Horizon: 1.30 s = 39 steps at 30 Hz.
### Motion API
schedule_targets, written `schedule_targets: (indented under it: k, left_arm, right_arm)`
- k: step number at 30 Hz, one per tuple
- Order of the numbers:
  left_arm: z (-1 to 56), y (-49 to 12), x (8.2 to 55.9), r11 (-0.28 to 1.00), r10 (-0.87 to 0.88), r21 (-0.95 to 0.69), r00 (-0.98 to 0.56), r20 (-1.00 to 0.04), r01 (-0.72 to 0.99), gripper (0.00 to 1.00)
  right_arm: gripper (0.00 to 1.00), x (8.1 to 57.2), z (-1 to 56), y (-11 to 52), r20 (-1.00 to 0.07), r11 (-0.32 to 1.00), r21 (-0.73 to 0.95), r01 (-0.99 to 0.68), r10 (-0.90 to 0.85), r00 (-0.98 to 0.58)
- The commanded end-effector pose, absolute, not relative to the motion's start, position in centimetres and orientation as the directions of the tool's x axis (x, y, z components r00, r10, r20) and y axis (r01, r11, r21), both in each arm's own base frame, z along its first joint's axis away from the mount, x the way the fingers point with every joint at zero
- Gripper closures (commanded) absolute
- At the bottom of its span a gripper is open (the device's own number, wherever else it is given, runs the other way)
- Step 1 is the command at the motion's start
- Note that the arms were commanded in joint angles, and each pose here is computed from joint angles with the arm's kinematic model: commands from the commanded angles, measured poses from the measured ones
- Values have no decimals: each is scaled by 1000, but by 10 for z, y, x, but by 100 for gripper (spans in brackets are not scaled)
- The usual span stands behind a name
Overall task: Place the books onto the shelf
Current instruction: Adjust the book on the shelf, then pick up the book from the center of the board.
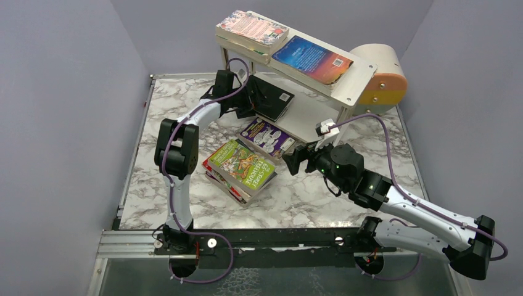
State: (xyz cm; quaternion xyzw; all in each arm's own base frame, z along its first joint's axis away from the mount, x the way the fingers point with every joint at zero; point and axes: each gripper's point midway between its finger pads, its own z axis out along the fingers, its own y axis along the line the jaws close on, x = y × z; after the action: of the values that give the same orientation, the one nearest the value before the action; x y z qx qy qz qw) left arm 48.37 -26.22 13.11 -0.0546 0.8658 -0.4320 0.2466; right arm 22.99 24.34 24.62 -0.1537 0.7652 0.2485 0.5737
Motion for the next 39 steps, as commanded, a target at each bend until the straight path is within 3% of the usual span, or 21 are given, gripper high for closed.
schedule_targets:
  k: [1,9,14,16,22,35,39]
  left_arm:
    - [136,-246,486,643,-324,-756,-851,-413,122,1]
    - [145,-207,462,688,-361,-721,-823,-439,82,1]
    - [181,-175,453,697,-448,-712,-725,-523,83,1]
    - [198,-168,448,658,-482,-746,-704,-523,103,1]
    - [210,-156,435,434,-583,-893,-718,-379,119,1]
    - [223,-128,377,659,-499,-742,-668,-552,121,8]
    - [216,-132,355,657,-465,-744,-709,-529,124,1]
  right_arm:
    - [0,231,246,241,-954,839,203,-504,54,-295]
    - [0,235,231,251,-949,838,175,-517,5,-314]
    - [0,235,226,255,-941,837,173,-519,-16,-339]
    - [0,236,228,256,-944,834,177,-522,-6,-330]
    - [0,235,226,258,-942,831,176,-528,-14,-336]
    - [0,220,165,282,-834,795,185,-577,-183,-520]
    - [0,219,153,286,-814,797,206,-567,-183,-552]
